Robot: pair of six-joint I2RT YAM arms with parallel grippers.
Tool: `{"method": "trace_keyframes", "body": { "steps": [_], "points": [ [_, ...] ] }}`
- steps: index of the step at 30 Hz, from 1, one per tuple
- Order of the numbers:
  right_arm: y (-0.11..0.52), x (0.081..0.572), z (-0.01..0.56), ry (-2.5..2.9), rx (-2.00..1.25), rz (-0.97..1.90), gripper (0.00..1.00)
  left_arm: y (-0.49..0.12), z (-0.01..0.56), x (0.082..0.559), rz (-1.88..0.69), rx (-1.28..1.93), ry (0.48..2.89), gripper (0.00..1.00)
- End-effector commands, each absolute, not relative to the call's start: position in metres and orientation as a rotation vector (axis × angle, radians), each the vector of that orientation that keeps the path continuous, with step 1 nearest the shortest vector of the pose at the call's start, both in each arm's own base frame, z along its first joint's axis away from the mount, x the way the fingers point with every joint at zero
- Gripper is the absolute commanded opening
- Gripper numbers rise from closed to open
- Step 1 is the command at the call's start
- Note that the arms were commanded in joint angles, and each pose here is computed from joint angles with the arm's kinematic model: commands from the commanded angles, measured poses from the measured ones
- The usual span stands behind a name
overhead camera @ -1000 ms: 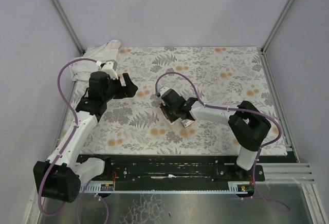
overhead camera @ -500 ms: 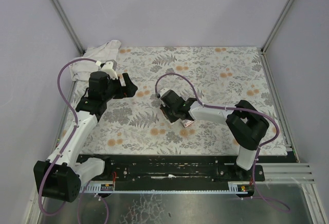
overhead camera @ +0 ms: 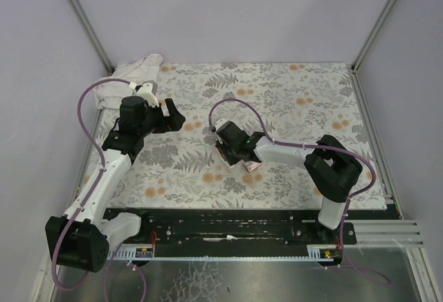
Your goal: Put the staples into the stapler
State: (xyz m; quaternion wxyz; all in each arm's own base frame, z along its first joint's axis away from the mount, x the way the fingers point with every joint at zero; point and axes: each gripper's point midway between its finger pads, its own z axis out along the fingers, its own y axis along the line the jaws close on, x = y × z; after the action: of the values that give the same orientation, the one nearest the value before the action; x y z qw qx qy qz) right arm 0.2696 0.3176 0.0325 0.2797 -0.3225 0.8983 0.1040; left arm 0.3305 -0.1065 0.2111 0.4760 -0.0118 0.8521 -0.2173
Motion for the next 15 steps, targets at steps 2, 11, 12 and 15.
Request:
{"method": "trace_keyframes", "body": {
  "steps": [2, 11, 12, 15],
  "points": [
    [0.3342, 0.2761, 0.0553, 2.349, -0.869, 0.325, 0.18, -0.1059, 0.2181, 0.3365, -0.548, -0.032, 2.042, 0.86],
    [0.3365, 0.2783, 0.0571, 2.345, -0.868, 0.326, 0.18, -0.1060, 0.2180, 0.3365, -0.550, -0.031, 2.041, 0.86],
    [0.3367, 0.2784, 0.0568, 2.345, -0.868, 0.327, 0.18, -0.1059, 0.2180, 0.3366, -0.549, -0.032, 2.042, 0.86],
    [0.3357, 0.2776, 0.0534, 2.354, -0.872, 0.322, 0.18, -0.1060, 0.2182, 0.3365, -0.550, -0.031, 2.041, 0.86]
  ]
}}
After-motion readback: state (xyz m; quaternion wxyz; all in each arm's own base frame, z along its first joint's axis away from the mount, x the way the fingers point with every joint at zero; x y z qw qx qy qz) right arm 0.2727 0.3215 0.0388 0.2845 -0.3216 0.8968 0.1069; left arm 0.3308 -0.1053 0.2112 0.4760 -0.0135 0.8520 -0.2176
